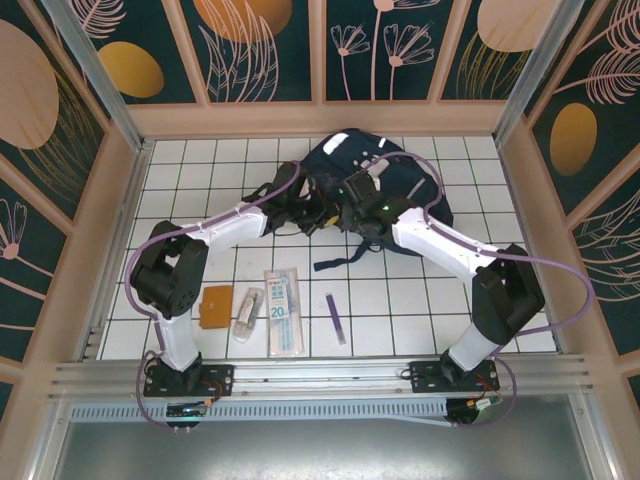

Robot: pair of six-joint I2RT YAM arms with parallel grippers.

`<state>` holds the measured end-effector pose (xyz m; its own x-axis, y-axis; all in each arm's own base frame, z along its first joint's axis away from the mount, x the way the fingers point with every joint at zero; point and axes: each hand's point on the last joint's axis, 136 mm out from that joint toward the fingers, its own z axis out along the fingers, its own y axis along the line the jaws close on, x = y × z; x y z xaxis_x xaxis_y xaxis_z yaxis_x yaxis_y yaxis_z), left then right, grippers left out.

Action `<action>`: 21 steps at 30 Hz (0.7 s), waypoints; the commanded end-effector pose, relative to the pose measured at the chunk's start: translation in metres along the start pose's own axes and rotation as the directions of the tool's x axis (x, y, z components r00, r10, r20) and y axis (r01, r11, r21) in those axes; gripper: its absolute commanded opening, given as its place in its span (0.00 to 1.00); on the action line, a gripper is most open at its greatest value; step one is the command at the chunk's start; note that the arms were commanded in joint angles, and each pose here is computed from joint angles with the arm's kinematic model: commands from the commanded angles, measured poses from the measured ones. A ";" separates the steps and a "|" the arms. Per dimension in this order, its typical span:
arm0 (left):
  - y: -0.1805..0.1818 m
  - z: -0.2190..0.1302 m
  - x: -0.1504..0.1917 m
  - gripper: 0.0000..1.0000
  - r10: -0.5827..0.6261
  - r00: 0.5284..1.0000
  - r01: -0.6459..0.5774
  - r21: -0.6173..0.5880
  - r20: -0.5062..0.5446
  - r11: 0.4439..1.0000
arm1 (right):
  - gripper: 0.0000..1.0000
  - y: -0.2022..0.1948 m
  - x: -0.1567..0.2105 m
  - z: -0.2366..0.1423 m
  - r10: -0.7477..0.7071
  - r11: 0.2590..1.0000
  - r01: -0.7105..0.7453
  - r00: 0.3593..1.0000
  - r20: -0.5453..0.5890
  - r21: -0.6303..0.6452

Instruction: Pack books, pencil case, and school supplies into a backpack

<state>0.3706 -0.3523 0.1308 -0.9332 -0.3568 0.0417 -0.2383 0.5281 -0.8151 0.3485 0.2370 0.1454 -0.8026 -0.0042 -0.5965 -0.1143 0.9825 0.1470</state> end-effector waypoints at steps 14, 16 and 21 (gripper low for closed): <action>-0.027 -0.010 0.016 0.00 0.011 0.999 -0.009 0.056 -0.043 0.998 | 0.54 0.019 0.020 0.008 -0.815 0.422 0.876 0.480 0.325 -0.235; -0.028 -0.013 0.015 0.00 0.017 0.999 -0.015 0.057 -0.035 0.998 | 0.51 0.011 0.020 0.018 -0.840 0.407 0.893 0.448 0.305 -0.192; -0.030 -0.022 0.015 0.00 0.028 1.000 -0.028 0.055 -0.004 0.998 | 0.17 -0.003 0.009 0.021 -0.845 0.407 0.904 0.428 0.322 -0.134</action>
<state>0.3670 -0.3493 0.1177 -0.9305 -0.3637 0.0437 -0.2554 0.5586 -0.7892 0.3470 0.2434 0.1259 -0.1249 -0.7580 -0.6402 -0.8550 0.4096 -0.3181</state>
